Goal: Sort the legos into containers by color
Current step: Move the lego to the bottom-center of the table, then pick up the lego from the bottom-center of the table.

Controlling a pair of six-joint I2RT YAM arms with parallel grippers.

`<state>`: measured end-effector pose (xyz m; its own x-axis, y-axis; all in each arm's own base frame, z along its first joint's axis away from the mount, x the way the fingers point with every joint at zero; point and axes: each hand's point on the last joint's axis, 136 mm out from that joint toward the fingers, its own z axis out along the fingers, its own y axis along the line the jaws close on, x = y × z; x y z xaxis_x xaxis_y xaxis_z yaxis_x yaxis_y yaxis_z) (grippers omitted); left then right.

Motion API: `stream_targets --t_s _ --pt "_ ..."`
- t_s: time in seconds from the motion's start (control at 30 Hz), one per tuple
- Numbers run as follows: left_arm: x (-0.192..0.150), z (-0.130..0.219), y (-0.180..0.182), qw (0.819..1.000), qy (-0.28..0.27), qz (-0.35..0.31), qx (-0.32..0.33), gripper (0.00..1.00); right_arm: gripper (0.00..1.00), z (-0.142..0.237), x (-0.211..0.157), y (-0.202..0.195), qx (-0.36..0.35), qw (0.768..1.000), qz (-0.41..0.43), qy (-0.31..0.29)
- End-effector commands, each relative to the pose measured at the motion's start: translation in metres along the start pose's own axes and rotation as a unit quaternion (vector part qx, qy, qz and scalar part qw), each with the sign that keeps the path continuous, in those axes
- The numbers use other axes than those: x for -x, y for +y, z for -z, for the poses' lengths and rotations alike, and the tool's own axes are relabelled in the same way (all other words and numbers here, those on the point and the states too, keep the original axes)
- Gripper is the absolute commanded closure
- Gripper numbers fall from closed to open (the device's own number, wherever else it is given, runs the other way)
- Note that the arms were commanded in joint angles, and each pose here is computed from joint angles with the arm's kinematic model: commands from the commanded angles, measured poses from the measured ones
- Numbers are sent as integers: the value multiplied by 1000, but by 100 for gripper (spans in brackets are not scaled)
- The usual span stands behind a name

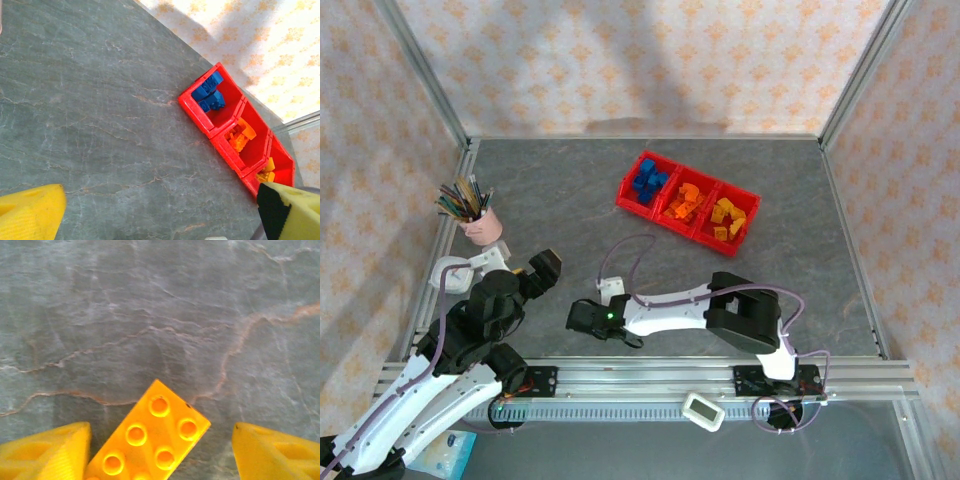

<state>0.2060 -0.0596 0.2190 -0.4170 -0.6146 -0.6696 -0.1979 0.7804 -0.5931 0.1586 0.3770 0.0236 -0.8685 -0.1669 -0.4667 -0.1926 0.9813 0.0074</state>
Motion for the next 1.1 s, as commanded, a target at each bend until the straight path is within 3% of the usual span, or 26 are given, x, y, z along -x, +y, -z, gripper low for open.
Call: stream_targets --t_s 0.0,0.1,0.3,0.6,0.73,0.83,1.07 --pt "3 -1 3 1000 -7 3 10 1 21 12 -8 -26 -30 999 0 11" --pt "3 -2 2 1000 -7 2 11 1 21 15 -16 -20 -13 1000 0 22" --pt "3 -3 2 1000 -7 1 14 1 29 13 -33 -40 -23 999 -4 40" --pt "4 -4 -1 1000 -8 2 9 1 54 0 -25 -21 -1 999 19 28" --pt "3 -4 -2 1000 -5 3 5 1 60 -3 -22 -26 -2 999 30 24" --pt "1 -5 -5 1000 -1 3 -3 1 66 4 -14 -30 -2 999 32 9" --pt "-1 -13 -24 1000 13 -6 -27 1 66 32 29 -63 0 999 -16 -39"
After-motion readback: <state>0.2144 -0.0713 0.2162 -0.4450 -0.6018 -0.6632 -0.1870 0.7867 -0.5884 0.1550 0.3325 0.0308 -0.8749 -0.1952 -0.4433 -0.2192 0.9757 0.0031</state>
